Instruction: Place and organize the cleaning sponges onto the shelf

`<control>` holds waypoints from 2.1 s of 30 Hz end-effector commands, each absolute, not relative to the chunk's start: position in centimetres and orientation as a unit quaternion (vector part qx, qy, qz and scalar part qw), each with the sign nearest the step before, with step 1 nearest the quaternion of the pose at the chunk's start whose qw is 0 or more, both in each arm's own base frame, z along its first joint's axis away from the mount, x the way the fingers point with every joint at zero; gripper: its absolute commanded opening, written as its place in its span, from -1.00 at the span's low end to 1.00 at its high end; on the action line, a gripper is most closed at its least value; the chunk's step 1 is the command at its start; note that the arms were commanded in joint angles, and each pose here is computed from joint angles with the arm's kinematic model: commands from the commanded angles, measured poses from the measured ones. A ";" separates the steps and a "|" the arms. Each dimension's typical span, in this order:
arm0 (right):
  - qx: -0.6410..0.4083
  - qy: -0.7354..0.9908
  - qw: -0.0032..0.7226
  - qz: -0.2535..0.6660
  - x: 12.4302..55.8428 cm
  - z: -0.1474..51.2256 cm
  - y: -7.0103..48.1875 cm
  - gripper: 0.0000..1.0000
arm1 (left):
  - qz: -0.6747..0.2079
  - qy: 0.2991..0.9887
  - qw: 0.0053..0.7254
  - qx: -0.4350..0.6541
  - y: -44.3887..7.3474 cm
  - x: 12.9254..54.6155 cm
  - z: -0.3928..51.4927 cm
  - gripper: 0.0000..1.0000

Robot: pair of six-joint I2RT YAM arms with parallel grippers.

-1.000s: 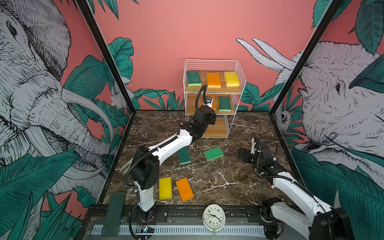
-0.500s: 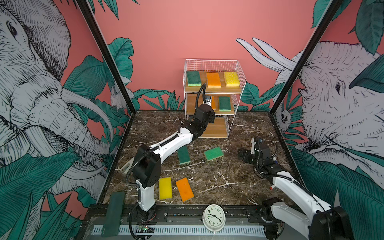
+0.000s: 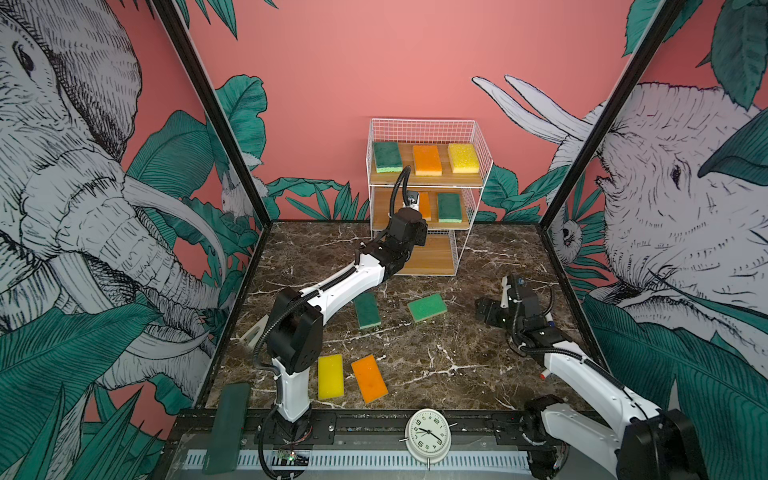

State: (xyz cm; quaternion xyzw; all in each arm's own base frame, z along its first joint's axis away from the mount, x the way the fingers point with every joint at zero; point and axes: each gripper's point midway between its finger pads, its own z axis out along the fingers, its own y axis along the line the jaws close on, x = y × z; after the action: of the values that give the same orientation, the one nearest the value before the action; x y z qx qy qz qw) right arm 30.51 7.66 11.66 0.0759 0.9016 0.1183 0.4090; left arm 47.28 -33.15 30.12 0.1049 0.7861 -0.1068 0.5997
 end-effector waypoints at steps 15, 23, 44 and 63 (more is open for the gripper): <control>0.077 0.896 0.422 0.117 30.9 12.2 7.5 0.85 | -0.104 0.789 0.601 0.080 -32.2 48.2 29.7 -0.35; 0.077 0.896 0.421 0.119 30.9 12.1 7.6 0.85 | -0.104 0.790 0.599 0.080 -32.3 48.5 29.4 -0.35; 0.076 0.897 0.419 0.121 31.0 12.1 7.7 0.85 | -0.107 0.787 0.603 0.072 -31.4 47.7 29.9 -0.33; 0.082 0.895 0.417 0.132 31.0 13.1 8.0 0.83 | -0.041 0.816 0.566 0.110 -25.4 37.2 30.1 0.00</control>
State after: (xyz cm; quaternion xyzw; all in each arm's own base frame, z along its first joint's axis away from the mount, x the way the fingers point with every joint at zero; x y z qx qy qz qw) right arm 30.44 7.86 11.43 0.0754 0.9039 0.1229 0.4027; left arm 38.86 -28.74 29.04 0.1303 0.8068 -0.0656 0.5725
